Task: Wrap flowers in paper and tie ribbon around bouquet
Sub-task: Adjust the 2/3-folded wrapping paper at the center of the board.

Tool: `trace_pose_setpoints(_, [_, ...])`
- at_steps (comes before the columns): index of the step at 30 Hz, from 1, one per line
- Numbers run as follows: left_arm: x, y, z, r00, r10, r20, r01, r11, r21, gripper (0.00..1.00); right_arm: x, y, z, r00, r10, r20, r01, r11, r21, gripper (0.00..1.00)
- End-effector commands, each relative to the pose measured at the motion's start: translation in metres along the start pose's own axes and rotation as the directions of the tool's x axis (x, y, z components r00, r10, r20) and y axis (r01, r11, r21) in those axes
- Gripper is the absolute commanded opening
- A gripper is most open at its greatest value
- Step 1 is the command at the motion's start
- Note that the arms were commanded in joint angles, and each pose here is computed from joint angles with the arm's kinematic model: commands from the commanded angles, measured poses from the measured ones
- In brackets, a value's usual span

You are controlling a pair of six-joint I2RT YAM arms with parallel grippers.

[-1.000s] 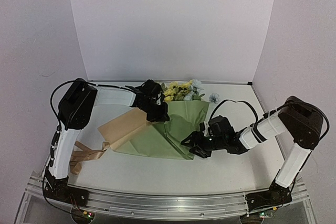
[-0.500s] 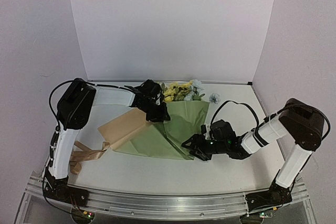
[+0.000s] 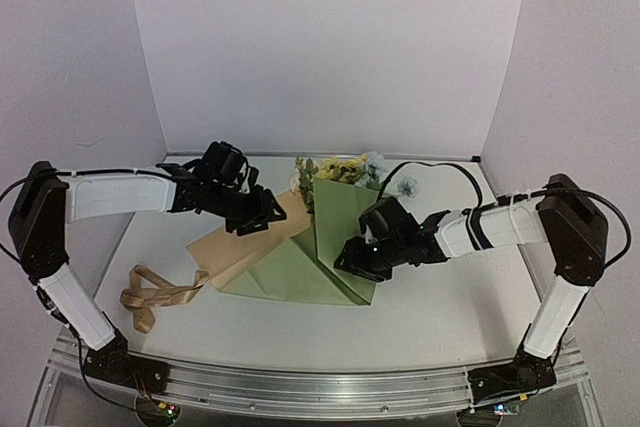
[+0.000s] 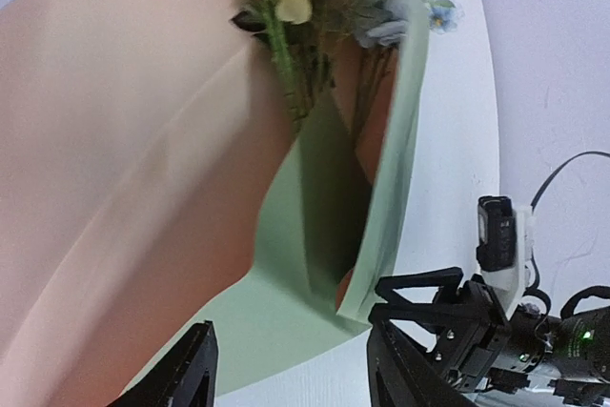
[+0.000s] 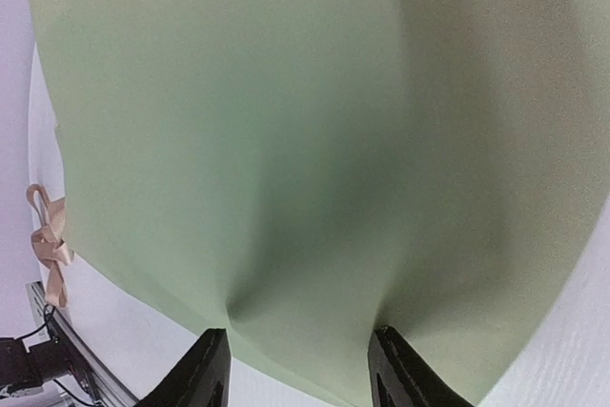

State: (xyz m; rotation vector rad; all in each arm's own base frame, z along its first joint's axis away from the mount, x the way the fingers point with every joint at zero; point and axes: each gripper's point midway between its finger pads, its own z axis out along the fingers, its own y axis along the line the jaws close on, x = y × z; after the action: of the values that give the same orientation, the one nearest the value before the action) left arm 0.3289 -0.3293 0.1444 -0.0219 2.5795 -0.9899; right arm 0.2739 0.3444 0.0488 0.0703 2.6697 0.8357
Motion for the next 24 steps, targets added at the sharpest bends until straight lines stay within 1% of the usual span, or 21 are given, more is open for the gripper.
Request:
trace_pose_setpoints(1, [0.032,0.05,-0.032,0.985,-0.169,0.021,0.17,0.982,-0.082,0.56,0.01,0.004,0.009,0.982,-0.178,-0.064,0.185,0.974,0.128,0.52])
trace_pose_setpoints(5, [0.075,0.078,-0.049,0.962,-0.272,-0.01,0.271,0.96,-0.077,0.55,0.007,0.004,0.018,0.964,-0.252,-0.087,0.265,0.945,0.194,0.52])
trace_pose_setpoints(8, [0.092,0.096,-0.057,0.948,-0.318,0.001,0.316,0.943,-0.101,0.54,0.007,-0.001,0.024,0.953,-0.283,-0.107,0.3,0.926,0.228,0.51])
trace_pose_setpoints(12, [0.112,0.114,-0.057,0.928,-0.374,-0.002,0.371,0.921,-0.122,0.52,0.008,0.003,0.027,0.939,-0.325,-0.116,0.344,0.906,0.247,0.51])
trace_pose_setpoints(16, [0.123,0.126,-0.057,0.916,-0.399,0.032,0.399,0.904,-0.155,0.52,0.008,0.015,0.024,0.927,-0.359,-0.105,0.374,0.894,0.245,0.52])
trace_pose_setpoints(21, [0.123,0.146,-0.056,0.903,-0.414,0.114,0.429,0.877,-0.214,0.52,0.007,0.02,0.03,0.916,-0.388,-0.106,0.402,0.876,0.268,0.51])
trace_pose_setpoints(24, [0.119,0.152,-0.053,0.893,-0.423,0.155,0.449,0.866,-0.222,0.51,0.011,0.023,0.034,0.906,-0.407,-0.114,0.422,0.864,0.273,0.51])
